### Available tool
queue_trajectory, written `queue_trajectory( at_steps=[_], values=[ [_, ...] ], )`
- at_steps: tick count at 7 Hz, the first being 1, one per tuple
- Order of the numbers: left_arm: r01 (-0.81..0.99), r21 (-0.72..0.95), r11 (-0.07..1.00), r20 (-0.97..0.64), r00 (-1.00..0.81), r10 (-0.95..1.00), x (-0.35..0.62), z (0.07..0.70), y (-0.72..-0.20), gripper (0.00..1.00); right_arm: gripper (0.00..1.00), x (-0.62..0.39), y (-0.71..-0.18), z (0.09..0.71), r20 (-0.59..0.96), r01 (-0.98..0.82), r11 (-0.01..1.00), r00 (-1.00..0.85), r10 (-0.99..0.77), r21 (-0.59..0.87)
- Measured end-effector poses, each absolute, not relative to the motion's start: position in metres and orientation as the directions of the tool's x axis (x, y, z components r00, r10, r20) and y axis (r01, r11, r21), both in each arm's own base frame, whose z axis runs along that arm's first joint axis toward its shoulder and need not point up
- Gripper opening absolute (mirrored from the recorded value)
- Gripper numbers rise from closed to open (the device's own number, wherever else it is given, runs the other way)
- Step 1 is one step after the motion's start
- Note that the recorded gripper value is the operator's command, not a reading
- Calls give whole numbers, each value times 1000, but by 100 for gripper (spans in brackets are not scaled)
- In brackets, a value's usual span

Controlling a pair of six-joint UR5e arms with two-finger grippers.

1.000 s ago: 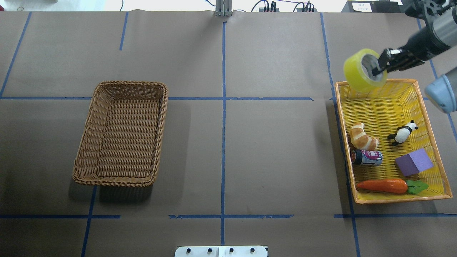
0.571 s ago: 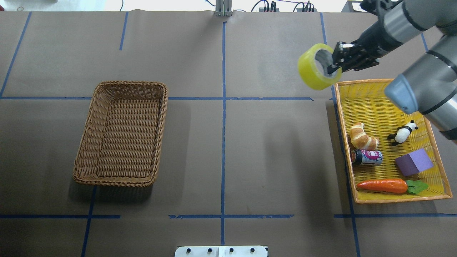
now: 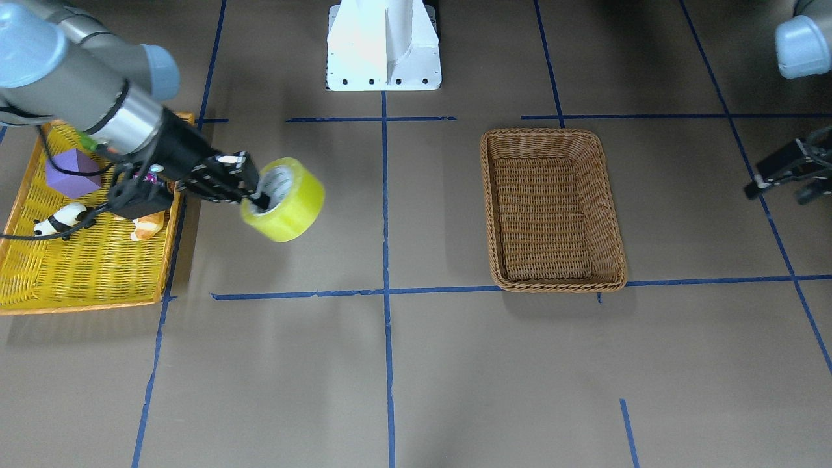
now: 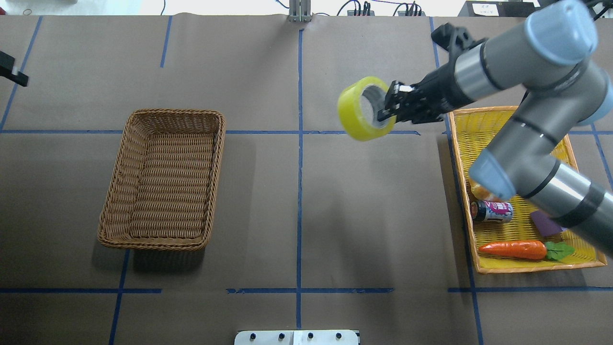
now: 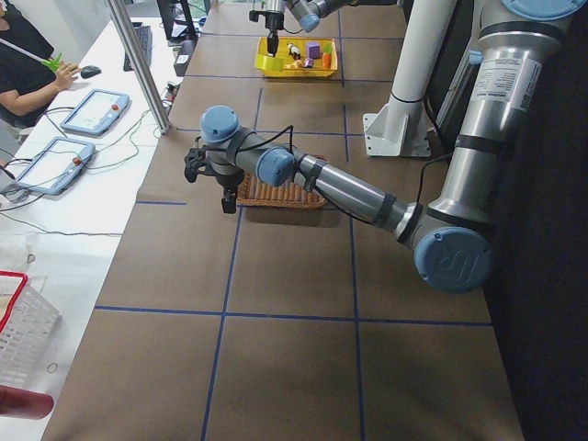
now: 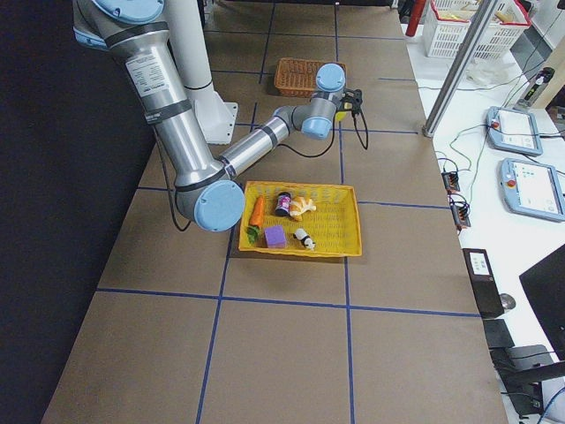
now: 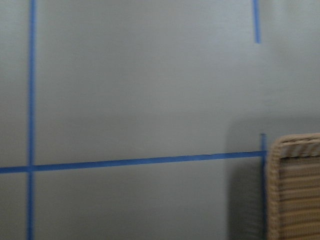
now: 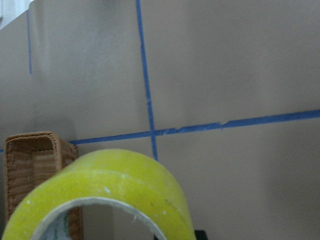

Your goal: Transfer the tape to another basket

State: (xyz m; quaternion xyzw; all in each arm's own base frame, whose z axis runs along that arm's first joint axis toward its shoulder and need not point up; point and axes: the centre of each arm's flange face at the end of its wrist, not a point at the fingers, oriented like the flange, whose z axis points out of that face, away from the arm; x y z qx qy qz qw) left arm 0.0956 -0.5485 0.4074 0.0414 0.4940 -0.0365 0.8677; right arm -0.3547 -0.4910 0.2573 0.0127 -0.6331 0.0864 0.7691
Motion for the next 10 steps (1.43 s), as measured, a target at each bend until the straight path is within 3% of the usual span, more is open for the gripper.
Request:
queue_trajectory(
  at_steps=[5,10],
  values=[
    [111,-189,976,-966,156,-205,201,330,-477,100,1,-381,-371,201,978,-62,978,-77,194,-199],
    [8,-362,932,-891,-298,-343,288,270,-393,100,2,-402,-295,218,930,-11,982,-325,174,-187]
  ],
)
